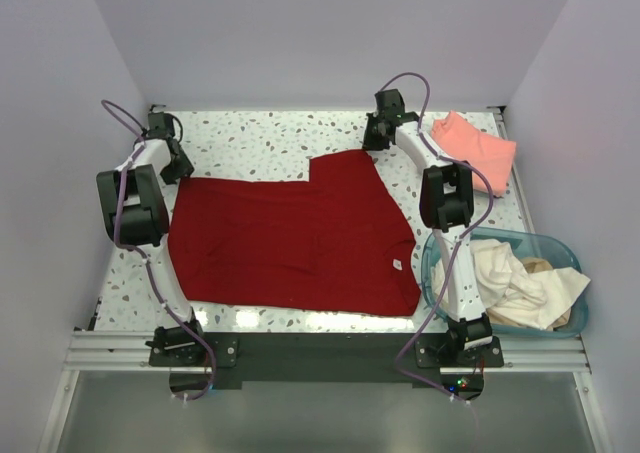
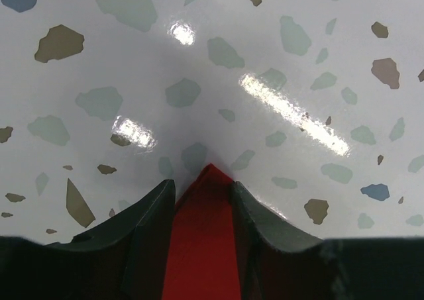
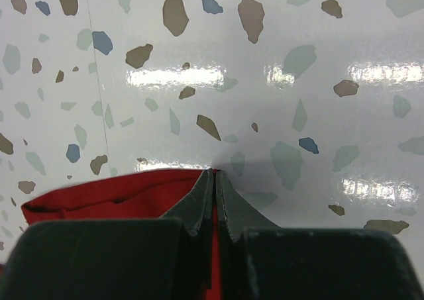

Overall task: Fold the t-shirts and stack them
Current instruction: Fold the tshirt

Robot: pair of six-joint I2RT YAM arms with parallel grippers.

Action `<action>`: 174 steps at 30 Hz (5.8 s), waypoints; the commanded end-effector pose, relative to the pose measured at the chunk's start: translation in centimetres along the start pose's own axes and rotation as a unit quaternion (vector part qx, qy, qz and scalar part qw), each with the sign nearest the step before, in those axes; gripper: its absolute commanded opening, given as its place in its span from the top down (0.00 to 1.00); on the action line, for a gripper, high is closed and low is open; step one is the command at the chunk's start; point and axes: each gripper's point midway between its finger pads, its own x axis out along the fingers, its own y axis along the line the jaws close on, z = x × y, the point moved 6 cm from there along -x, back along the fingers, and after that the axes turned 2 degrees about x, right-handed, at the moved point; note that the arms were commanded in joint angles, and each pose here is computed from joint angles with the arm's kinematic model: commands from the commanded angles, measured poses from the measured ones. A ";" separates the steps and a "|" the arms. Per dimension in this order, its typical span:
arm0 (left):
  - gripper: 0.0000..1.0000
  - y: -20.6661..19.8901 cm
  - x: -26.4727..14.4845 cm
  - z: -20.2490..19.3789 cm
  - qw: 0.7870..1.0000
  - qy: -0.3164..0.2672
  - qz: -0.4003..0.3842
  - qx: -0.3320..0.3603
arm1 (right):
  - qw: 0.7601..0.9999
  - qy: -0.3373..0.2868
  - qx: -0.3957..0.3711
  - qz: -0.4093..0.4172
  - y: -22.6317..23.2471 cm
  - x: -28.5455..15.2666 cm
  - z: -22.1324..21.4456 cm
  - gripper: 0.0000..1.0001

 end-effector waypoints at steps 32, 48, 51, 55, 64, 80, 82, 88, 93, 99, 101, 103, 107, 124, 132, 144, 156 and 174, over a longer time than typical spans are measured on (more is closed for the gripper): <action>1.00 -4.4 -0.1 4.0 0.993 -0.060 -0.099 0.005 | 0.984 -0.096 0.127 0.083 1.6 -5.5 8.4 1.00; 1.00 -9.1 -3.0 9.7 0.954 -0.151 -0.257 -0.018 | 0.947 -0.186 0.181 0.189 2.3 -9.3 14.4 1.00; 1.00 -8.7 -3.9 9.0 0.952 -0.160 -0.262 0.002 | 0.951 -0.171 0.169 0.195 2.3 -10.1 13.5 1.00; 1.00 -7.6 -4.6 7.6 0.954 -0.157 -0.253 0.031 | 0.957 -0.149 0.141 0.206 3.0 -13.9 12.3 1.00; 1.00 -5.6 -5.4 5.2 0.963 -0.136 -0.218 0.083 | 0.975 -0.060 0.102 0.186 1.6 -18.2 5.3 1.00; 1.00 -0.8 -7.2 1.8 0.975 -0.128 -0.106 0.144 | 0.987 0.049 0.064 0.139 -1.0 -25.9 -4.7 1.00; 1.00 -0.1 -7.3 1.3 0.978 -0.128 -0.086 0.143 | 0.987 0.055 0.063 0.137 -1.2 -26.7 -5.5 1.00; 1.00 1.0 -7.1 -0.3 0.980 -0.111 -0.064 0.149 | 0.986 0.083 0.067 0.124 -2.0 -28.0 -8.4 1.00; 1.00 1.3 -7.6 -0.9 0.980 -0.115 -0.062 0.147 | 0.986 0.099 0.071 0.116 -2.5 -28.9 -10.4 1.00; 1.00 1.8 -7.8 -2.2 0.985 -0.100 -0.056 0.130 | 0.985 0.121 0.069 0.106 -2.7 -29.1 -12.3 1.00; 1.00 2.0 -7.9 -2.7 0.987 -0.094 -0.055 0.121 | 0.984 0.133 0.066 0.102 -2.8 -29.0 -13.1 1.00; 1.00 2.2 -8.0 -3.3 0.989 -0.089 -0.050 0.107 | 0.983 0.146 0.059 0.099 -2.9 -28.6 -13.9 1.00; 0.88 3.3 -8.1 -4.5 0.995 -0.070 -0.009 0.067 | 0.979 0.189 0.034 0.070 -3.7 -27.1 -16.9 1.00; 0.26 -5.5 -11.2 -3.7 0.987 -0.102 -0.119 0.034 | 0.975 0.196 -0.060 0.082 -0.9 -20.8 -14.6 0.52; 0.25 -8.1 -9.7 -3.6 0.983 -0.073 -0.166 0.022 | 0.964 0.208 -0.060 0.154 1.7 -13.8 -11.9 0.55; 0.22 -6.8 -9.8 -4.9 0.987 -0.063 -0.145 0.041 | 0.956 0.220 -0.052 0.187 3.5 -10.7 -12.6 0.59; 0.22 -6.8 -9.4 -4.9 0.987 -0.058 -0.143 0.052 | 0.952 0.246 -0.063 0.172 2.9 -11.8 -14.5 0.67; 0.21 -5.5 -8.8 -5.6 0.988 -0.048 -0.133 0.068 | 0.927 0.298 -0.113 0.196 6.5 -15.9 -16.9 1.00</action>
